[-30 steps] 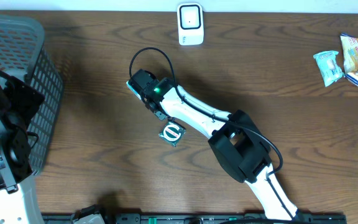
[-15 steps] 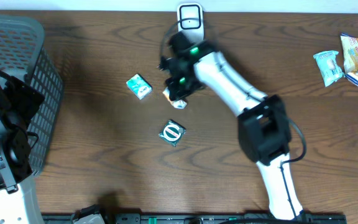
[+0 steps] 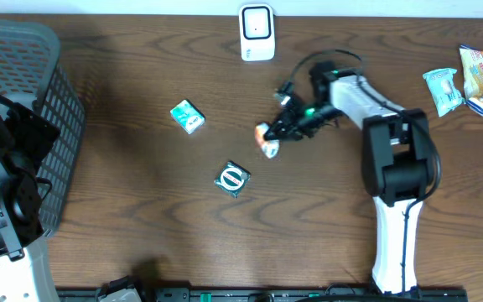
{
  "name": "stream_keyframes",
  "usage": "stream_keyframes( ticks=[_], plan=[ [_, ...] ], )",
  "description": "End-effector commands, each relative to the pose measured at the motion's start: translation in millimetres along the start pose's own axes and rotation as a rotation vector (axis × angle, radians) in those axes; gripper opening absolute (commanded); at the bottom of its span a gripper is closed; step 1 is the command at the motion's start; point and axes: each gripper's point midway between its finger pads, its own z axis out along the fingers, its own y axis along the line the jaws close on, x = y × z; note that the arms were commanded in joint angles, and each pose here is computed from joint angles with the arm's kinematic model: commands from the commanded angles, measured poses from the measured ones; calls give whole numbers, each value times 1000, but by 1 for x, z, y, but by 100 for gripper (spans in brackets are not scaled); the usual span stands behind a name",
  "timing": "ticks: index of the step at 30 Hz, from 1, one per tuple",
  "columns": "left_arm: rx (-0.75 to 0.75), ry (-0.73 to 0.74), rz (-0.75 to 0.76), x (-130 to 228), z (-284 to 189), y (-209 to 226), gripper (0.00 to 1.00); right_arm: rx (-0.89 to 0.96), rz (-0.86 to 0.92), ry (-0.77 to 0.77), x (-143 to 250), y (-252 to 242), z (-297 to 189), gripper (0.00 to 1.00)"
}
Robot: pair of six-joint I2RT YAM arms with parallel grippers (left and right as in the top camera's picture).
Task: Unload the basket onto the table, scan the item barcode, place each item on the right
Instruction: 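Lift the orange pack and raise it toward the scanner face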
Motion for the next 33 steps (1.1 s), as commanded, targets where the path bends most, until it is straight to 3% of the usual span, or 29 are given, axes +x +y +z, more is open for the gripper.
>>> stream_keyframes(
  ticks=[1, 6, 12, 24, 30, 33],
  plan=[
    [-9, -2, -10, -1, 0, 2, 95, 115, 73, -55, -4, -42, -30, 25],
    [-9, -2, -10, -1, 0, 2, 95, 232, 173, -87, -5, -68, -65, 33],
    [-9, -2, -10, -1, 0, 2, 95, 241, 126, -88, -12, -50, -93, 34],
    [-9, -2, -10, -1, 0, 2, 95, 359, -26, 31, -7, -33, -52, 57],
    [-9, -2, -10, -1, 0, 2, 95, 423, -32, 54, -5, -34, -31, 56],
    [-9, -2, -10, -1, 0, 2, 95, 493, 6, 47, -6, -42, -28, 33]
  ],
)
